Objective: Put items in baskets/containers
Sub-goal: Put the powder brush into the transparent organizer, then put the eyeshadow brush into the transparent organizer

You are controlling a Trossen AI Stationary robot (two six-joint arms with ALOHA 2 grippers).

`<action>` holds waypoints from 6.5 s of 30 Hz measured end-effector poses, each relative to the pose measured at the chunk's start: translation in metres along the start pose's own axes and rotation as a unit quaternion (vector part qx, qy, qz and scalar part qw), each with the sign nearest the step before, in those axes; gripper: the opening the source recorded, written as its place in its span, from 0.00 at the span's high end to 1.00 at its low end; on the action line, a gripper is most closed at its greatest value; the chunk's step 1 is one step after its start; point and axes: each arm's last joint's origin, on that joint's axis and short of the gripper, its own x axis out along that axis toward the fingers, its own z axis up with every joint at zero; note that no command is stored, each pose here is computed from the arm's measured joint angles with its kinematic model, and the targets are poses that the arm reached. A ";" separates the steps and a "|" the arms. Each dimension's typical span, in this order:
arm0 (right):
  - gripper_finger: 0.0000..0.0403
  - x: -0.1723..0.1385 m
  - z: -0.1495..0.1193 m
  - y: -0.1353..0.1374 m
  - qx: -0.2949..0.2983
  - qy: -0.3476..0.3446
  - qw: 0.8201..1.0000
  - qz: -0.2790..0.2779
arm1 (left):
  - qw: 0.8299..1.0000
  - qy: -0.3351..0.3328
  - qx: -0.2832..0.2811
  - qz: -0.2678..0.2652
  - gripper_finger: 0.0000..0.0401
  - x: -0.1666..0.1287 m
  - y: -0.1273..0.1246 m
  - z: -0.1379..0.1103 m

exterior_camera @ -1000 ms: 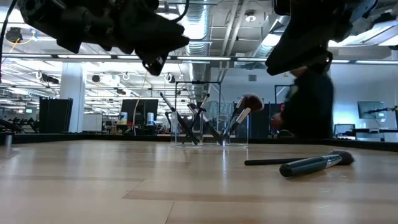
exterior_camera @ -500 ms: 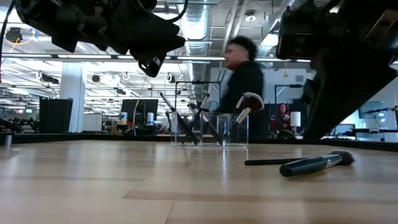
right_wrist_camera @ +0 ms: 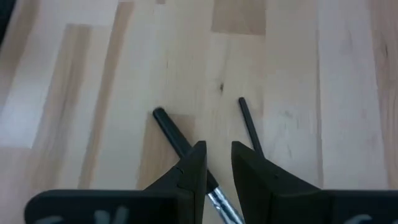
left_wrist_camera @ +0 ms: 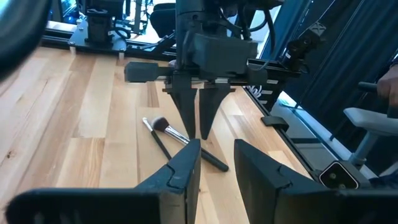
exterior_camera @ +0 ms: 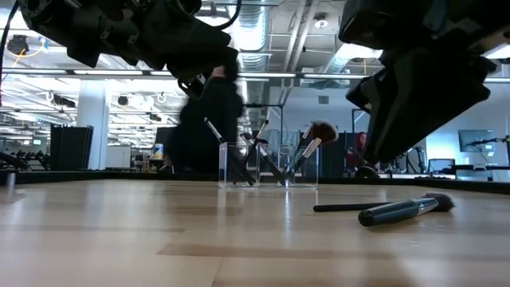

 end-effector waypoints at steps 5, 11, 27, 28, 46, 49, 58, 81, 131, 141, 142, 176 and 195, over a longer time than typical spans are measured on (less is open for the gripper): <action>0.84 0.000 0.002 -0.002 -0.012 -0.008 1.000 0.001 | 1.000 0.002 0.000 0.000 0.77 0.000 0.000 0.000; 0.81 0.000 0.000 -0.001 0.001 0.012 1.000 0.025 | 1.000 0.004 0.000 0.001 0.77 0.000 0.000 -0.001; 0.56 0.023 -0.024 -0.001 -0.014 0.098 0.995 0.007 | 1.000 0.005 -0.001 0.001 0.77 0.000 0.000 -0.002; 0.56 0.027 -0.026 -0.001 -0.016 0.103 0.995 0.003 | 1.000 0.005 -0.001 0.001 0.77 0.000 0.000 -0.002; 0.89 -0.001 0.006 -0.004 -0.138 0.097 0.985 -0.033 | 1.000 0.005 0.003 0.001 0.77 -0.001 0.000 -0.002; 0.88 -0.020 0.021 -0.008 -0.185 0.126 0.970 -0.097 | 1.000 0.006 0.004 0.001 0.77 -0.001 0.000 -0.002; 0.92 -0.040 0.051 -0.071 -0.364 0.215 0.814 -0.397 | 1.000 0.006 0.005 0.001 0.77 -0.001 0.000 -0.002; 0.92 0.004 0.052 -0.165 -0.555 0.470 0.591 -0.349 | 1.000 0.015 0.004 0.002 0.77 -0.001 0.001 -0.004; 0.81 -0.040 -0.019 0.034 -0.025 -0.045 0.981 -0.188 | 1.000 0.018 -0.010 -0.001 0.77 0.000 -0.002 -0.005; 0.81 -0.019 -0.067 0.020 -0.017 -0.042 0.983 -0.180 | 1.000 -0.004 -0.006 0.001 0.77 -0.001 0.001 0.000; 0.81 -0.015 -0.071 0.014 -0.007 -0.040 0.984 -0.173 | 1.000 -0.007 -0.006 0.001 0.77 -0.001 0.001 0.001; 0.98 0.035 -0.118 -0.030 0.014 -0.140 0.984 -0.112 | 0.998 -0.028 -0.035 0.044 0.77 0.009 0.001 -0.008; 0.99 0.036 -0.107 -0.029 -0.032 -0.176 0.975 -0.134 | 0.997 0.058 -0.042 0.040 0.77 0.101 0.032 -0.071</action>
